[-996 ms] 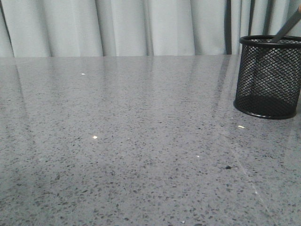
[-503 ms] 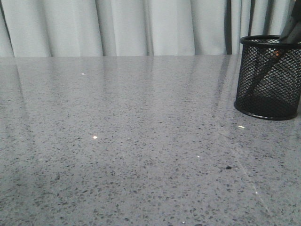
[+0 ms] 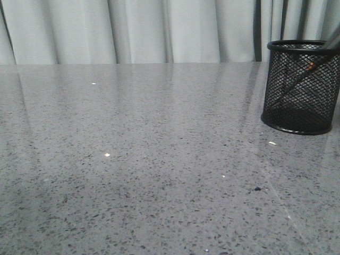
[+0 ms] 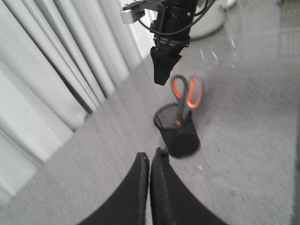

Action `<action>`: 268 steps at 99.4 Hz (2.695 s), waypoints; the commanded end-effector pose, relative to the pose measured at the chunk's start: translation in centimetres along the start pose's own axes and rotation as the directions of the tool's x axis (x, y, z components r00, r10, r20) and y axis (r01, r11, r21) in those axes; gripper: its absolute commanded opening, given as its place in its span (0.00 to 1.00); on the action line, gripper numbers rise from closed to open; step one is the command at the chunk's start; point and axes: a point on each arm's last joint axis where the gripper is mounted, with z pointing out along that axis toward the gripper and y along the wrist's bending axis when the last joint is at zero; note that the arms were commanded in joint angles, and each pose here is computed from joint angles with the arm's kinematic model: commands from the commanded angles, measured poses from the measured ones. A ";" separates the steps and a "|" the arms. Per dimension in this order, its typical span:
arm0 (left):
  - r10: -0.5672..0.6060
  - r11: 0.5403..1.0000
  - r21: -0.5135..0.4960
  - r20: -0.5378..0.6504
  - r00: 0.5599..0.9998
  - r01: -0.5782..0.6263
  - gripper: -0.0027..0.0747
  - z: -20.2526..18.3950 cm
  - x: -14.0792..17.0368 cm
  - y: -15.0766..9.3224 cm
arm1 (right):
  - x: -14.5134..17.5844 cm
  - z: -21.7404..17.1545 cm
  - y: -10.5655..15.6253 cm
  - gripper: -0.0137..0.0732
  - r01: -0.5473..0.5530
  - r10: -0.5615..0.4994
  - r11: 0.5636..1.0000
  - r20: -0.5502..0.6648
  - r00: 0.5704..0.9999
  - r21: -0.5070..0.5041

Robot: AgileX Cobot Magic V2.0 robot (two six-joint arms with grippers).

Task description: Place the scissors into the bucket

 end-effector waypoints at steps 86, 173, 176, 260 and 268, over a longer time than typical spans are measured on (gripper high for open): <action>-0.298 0.813 -0.451 0.222 0.928 0.369 0.01 -1.8 15.9 -2.5 | 25.7 -7.4 1.1 0.11 0.055 -0.195 0.979 0.805 0.560 0.198; -0.314 0.812 -0.451 0.198 0.929 0.371 0.01 -1.4 17.0 -2.8 | 27.8 -7.3 1.1 0.11 0.049 -0.210 0.976 0.851 0.481 0.213; -0.319 0.812 -0.451 0.189 0.929 0.371 0.01 -1.3 17.4 -2.9 | 27.8 -7.3 1.1 0.11 0.049 -0.210 0.976 0.851 0.481 0.213; -0.331 0.696 -0.659 0.059 0.942 0.286 0.01 -1.9 26.6 -5.7 | 27.8 -7.3 1.1 0.11 0.049 -0.210 0.976 0.851 0.481 0.213; -0.382 0.688 -0.657 0.034 0.924 0.308 0.01 -2.0 27.1 -6.0 | 27.8 -7.3 1.1 0.11 0.049 -0.210 0.976 0.851 0.481 0.213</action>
